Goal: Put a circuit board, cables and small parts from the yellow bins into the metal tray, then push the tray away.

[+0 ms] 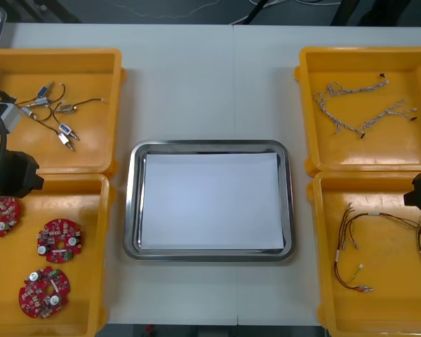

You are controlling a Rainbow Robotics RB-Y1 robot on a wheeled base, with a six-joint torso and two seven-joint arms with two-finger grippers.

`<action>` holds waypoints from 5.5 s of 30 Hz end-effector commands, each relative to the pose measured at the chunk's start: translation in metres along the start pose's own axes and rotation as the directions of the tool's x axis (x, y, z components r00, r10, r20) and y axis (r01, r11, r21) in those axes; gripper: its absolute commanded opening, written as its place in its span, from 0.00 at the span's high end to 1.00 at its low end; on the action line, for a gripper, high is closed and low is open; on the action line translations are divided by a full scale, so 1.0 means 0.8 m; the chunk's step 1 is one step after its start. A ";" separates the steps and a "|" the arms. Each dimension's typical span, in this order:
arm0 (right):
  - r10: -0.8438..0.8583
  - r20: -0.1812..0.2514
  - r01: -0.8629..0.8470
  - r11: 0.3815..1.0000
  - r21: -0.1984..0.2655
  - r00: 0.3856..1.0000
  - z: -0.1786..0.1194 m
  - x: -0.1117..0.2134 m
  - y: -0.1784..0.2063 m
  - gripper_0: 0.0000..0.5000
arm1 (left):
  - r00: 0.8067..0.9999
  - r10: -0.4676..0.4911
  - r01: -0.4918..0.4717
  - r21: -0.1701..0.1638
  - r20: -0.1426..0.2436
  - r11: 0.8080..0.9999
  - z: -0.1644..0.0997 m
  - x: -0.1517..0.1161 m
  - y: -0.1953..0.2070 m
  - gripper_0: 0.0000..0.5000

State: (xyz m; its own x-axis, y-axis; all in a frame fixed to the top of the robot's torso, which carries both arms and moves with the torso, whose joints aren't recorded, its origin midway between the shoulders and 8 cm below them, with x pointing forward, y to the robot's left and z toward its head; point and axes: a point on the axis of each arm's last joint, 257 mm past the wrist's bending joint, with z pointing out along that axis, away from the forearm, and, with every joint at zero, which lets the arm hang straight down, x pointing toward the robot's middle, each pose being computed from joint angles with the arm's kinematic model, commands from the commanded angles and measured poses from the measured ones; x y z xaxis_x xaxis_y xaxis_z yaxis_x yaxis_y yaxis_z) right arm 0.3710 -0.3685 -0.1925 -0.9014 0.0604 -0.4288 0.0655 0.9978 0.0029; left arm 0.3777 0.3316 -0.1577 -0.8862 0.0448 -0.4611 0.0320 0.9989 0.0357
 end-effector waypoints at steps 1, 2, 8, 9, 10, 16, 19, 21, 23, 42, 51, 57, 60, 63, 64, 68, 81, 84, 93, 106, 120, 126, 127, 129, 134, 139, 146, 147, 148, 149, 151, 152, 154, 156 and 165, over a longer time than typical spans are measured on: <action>-0.005 0.039 0.004 1.000 0.003 0.999 -0.010 -0.006 -0.004 0.00 | 0.998 0.068 -0.067 -0.045 0.013 0.997 -0.014 0.000 0.019 0.00; -0.005 0.039 0.004 1.000 0.003 0.999 -0.010 -0.006 -0.004 0.00 | 0.998 0.068 -0.067 -0.045 0.013 0.997 -0.014 0.000 0.019 0.00; -0.005 0.039 0.004 1.000 0.003 0.999 -0.010 -0.006 -0.004 0.00 | 0.998 0.068 -0.067 -0.045 0.013 0.997 -0.014 0.000 0.019 0.00; -0.005 0.039 0.004 1.000 0.003 0.999 -0.010 -0.006 -0.004 0.00 | 0.998 0.068 -0.067 -0.045 0.013 0.997 -0.014 0.000 0.019 0.00; -0.005 0.039 0.004 1.000 0.003 0.999 -0.010 -0.006 -0.004 0.00 | 0.998 0.068 -0.067 -0.045 0.013 0.997 -0.014 0.000 0.019 0.00; -0.005 0.039 0.004 1.000 0.003 0.999 -0.010 -0.006 -0.004 0.00 | 0.998 0.068 -0.067 -0.045 0.013 0.997 -0.014 0.000 0.019 0.00; -0.005 0.039 0.004 1.000 0.003 0.999 -0.010 -0.006 -0.004 0.00 | 0.998 0.068 -0.067 -0.045 0.013 0.997 -0.014 0.000 0.019 0.00; -0.005 0.039 0.004 1.000 0.003 0.999 -0.010 -0.006 -0.004 0.00 | 0.998 0.068 -0.067 -0.045 0.013 0.997 -0.014 0.000 0.019 0.00; -0.005 0.039 0.004 1.000 0.003 0.999 -0.010 -0.006 -0.004 0.00 | 0.998 0.068 -0.067 -0.045 0.013 0.997 -0.014 0.000 0.019 0.00; -0.005 0.039 0.004 1.000 0.003 0.999 -0.010 -0.006 -0.004 0.00 | 0.998 0.068 -0.067 -0.045 0.013 0.997 -0.014 0.000 0.019 0.00; -0.005 0.039 0.004 1.000 0.003 0.999 -0.010 -0.006 -0.004 0.00 | 0.998 0.068 -0.067 -0.045 0.013 0.997 -0.014 0.000 0.019 0.00; -0.005 0.039 0.004 1.000 0.003 0.999 -0.010 -0.006 -0.004 0.00 | 0.998 0.068 -0.067 -0.045 0.013 0.997 -0.014 0.000 0.019 0.00; -0.005 0.039 0.004 1.000 0.003 0.999 -0.010 -0.006 -0.004 0.00 | 0.998 0.068 -0.067 -0.045 0.013 0.997 -0.014 0.000 0.019 0.00; -0.005 0.039 0.004 1.000 0.003 0.999 -0.010 -0.006 -0.004 0.00 | 0.998 0.068 -0.067 -0.045 0.013 0.997 -0.014 0.000 0.019 0.00; -0.005 0.039 0.004 1.000 0.003 0.999 -0.010 -0.006 -0.004 0.00 | 0.998 0.068 -0.067 -0.045 0.013 0.997 -0.014 0.000 0.019 0.00; -0.005 0.039 0.004 1.000 0.003 0.999 -0.010 -0.006 -0.004 0.00 | 0.998 0.068 -0.067 -0.045 0.013 0.997 -0.014 0.000 0.019 0.00; -0.005 0.039 0.004 1.000 0.003 0.999 -0.010 -0.006 -0.004 0.00 | 0.998 0.068 -0.067 -0.045 0.013 0.997 -0.014 0.000 0.019 0.00; -0.005 0.039 0.004 1.000 0.003 0.999 -0.010 -0.006 -0.004 0.00 | 0.998 0.068 -0.067 -0.045 0.013 0.997 -0.014 0.000 0.019 0.00; -0.005 0.039 0.004 1.000 0.003 0.999 -0.010 -0.006 -0.004 0.00 | 0.998 0.068 -0.067 -0.045 0.013 0.997 -0.014 0.000 0.019 0.00; -0.005 0.039 0.004 1.000 0.003 0.999 -0.010 -0.006 -0.004 0.00 | 0.998 0.068 -0.067 -0.045 0.013 0.997 -0.014 0.000 0.019 0.00; 0.013 -0.057 -0.010 0.998 0.054 0.998 -0.001 0.033 -0.034 0.00 | 0.999 0.039 -0.039 -0.006 -0.022 0.999 -0.002 0.020 0.014 0.00; 0.021 -0.073 -0.016 0.998 0.067 0.997 -0.003 0.043 -0.047 0.00 | 0.999 0.020 -0.019 0.014 -0.030 1.000 -0.007 0.030 0.024 0.00; 0.020 -0.075 -0.015 0.998 0.067 0.997 -0.003 0.045 -0.048 0.00 | 1.000 0.016 -0.016 0.019 -0.025 1.000 -0.006 0.032 0.027 0.00; 0.015 -0.080 -0.010 0.998 0.069 0.997 -0.002 0.048 -0.050 0.00 | 1.000 0.017 -0.017 0.012 -0.021 1.000 -0.005 0.035 0.034 0.00; -0.025 -0.078 0.031 0.997 0.077 0.997 0.002 0.051 -0.056 0.00 | 1.000 0.011 -0.011 -0.011 -0.006 1.000 -0.007 0.048 0.052 0.00; -0.099 -0.076 0.103 0.993 0.059 0.992 0.011 0.052 -0.065 0.00 | 1.000 -0.001 0.001 -0.039 -0.007 0.999 -0.009 0.063 0.070 0.00; -0.139 -0.084 0.141 0.990 0.025 0.987 0.035 0.057 -0.089 0.00 | 0.999 -0.048 0.047 -0.071 -0.013 0.996 -0.014 0.081 0.095 0.00; -0.144 -0.083 0.147 0.989 0.029 0.986 0.038 0.058 -0.093 0.00 | 0.998 -0.057 0.056 -0.076 -0.010 0.996 -0.015 0.083 0.099 0.00; -0.145 -0.083 0.149 0.988 0.032 0.986 0.041 0.059 -0.096 0.00 | 0.998 -0.061 0.060 -0.078 -0.011 0.995 -0.015 0.085 0.101 0.00; -0.145 -0.080 0.148 0.988 0.035 0.986 0.045 0.061 -0.100 0.00 | 0.998 -0.070 0.069 -0.081 -0.008 0.994 -0.015 0.086 0.104 0.00; -0.136 -0.072 0.138 0.990 0.036 0.988 0.050 0.063 -0.105 0.00 | 0.997 -0.078 0.077 -0.090 -0.008 0.993 -0.016 0.090 0.110 0.00; -0.133 -0.072 0.136 0.990 0.039 0.988 0.054 0.065 -0.107 0.00 | 0.996 -0.086 0.085 -0.092 -0.010 0.992 -0.016 0.093 0.112 0.00; -0.132 -0.070 0.135 0.990 0.042 0.989 0.059 0.068 -0.110 0.00 | 0.995 -0.098 0.097 -0.101 -0.004 0.990 -0.018 0.094 0.118 0.00; -0.131 -0.062 0.134 0.990 0.039 0.989 0.064 0.071 -0.109 0.00 | 0.993 -0.122 0.121 -0.117 -0.001 0.986 -0.018 0.098 0.126 0.00; -0.125 -0.053 0.127 0.991 0.034 0.991 0.083 0.088 -0.105 0.00 | 0.973 -0.231 0.231 -0.179 0.022 0.956 -0.014 0.102 0.143 0.00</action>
State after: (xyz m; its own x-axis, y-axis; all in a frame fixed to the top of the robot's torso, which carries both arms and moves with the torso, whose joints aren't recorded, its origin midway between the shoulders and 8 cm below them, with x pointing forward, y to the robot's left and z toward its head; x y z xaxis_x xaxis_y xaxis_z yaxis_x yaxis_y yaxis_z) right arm 0.3391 -0.4452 -0.2738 -0.9237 -0.0607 -0.3782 -0.0350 0.9966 -0.0745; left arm 0.3080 0.4405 -0.1885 -0.8712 -0.1702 -0.4605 -0.2189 0.9743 0.0540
